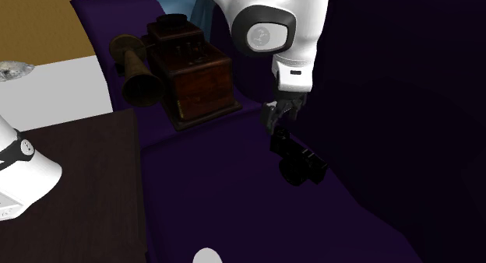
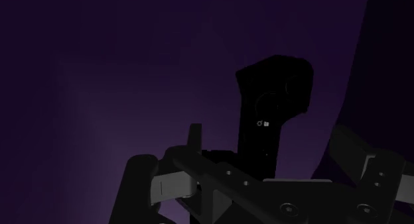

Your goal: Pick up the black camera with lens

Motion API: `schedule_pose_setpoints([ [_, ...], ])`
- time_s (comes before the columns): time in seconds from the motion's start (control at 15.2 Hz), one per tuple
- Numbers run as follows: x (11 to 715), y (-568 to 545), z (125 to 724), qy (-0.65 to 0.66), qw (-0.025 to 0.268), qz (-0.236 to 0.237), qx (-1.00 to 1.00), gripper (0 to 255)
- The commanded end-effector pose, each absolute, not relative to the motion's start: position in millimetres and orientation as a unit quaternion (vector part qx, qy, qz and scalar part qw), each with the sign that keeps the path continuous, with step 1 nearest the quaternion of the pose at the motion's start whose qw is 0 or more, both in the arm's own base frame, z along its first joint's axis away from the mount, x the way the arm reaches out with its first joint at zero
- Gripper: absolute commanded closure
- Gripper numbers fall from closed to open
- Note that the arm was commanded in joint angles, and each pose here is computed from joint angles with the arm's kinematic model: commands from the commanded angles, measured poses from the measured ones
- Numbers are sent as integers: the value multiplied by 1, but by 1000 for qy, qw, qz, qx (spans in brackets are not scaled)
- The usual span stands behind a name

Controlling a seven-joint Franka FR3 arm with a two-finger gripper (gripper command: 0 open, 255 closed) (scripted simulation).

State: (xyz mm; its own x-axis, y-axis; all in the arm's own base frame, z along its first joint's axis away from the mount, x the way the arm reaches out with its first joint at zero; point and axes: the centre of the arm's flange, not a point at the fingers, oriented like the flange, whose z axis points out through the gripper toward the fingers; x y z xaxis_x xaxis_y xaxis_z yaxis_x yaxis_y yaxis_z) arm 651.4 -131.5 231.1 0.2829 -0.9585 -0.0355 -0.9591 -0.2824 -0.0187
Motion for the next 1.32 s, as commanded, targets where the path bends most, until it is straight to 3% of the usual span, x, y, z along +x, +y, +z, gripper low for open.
schedule_pose_setpoints([
  [0.0, 665, -147, 215, 625, 16, 6, -781, 0],
  [0.79, 677, -171, 155, 656, 13, 2, -754, 0],
  [0.86, 677, -171, 155, 656, 13, 2, -754, 255],
  [1.25, 678, -171, 156, 656, 13, 2, -754, 255],
])
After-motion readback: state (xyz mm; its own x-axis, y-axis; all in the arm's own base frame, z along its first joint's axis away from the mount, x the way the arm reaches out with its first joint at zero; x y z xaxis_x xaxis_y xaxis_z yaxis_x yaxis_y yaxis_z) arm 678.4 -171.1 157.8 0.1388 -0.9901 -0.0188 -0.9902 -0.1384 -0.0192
